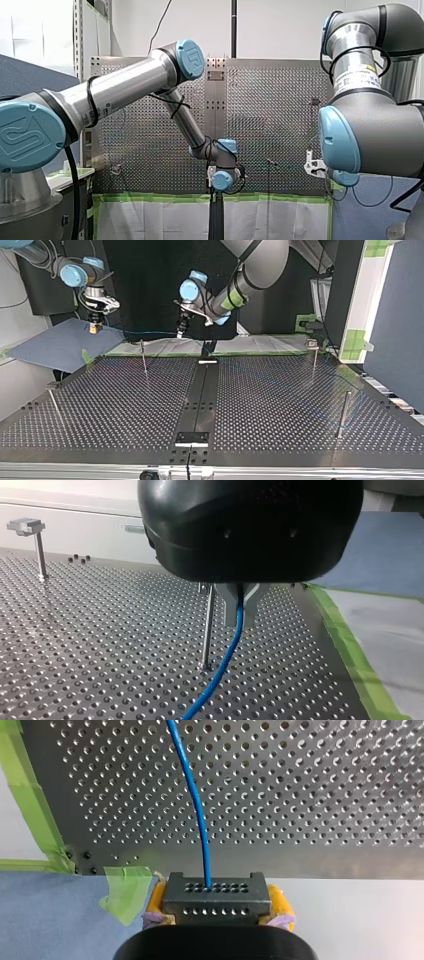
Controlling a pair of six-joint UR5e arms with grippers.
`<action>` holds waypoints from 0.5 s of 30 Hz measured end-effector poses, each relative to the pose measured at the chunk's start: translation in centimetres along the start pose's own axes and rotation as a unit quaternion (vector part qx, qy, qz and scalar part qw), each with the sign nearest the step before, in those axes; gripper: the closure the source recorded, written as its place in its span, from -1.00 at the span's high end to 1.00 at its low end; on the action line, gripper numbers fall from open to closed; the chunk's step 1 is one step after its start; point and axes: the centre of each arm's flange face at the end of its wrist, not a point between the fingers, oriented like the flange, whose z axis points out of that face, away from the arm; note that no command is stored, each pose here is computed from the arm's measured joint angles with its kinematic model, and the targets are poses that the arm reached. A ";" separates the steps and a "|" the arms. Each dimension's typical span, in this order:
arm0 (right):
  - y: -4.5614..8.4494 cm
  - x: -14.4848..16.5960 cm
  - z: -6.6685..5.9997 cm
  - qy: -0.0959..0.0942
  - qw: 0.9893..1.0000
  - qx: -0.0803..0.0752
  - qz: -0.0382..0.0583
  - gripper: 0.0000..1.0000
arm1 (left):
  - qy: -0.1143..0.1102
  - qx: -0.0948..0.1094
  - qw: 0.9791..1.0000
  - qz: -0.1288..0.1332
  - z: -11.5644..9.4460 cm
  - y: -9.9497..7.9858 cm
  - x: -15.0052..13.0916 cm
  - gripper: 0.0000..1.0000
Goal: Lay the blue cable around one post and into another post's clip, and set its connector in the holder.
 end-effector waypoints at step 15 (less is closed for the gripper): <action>0.5 0.6 1.0 0.003 1.000 -0.003 0.008 -1.00 | -0.009 0.020 1.000 -0.010 0.1 -1.9 -0.6 -1.00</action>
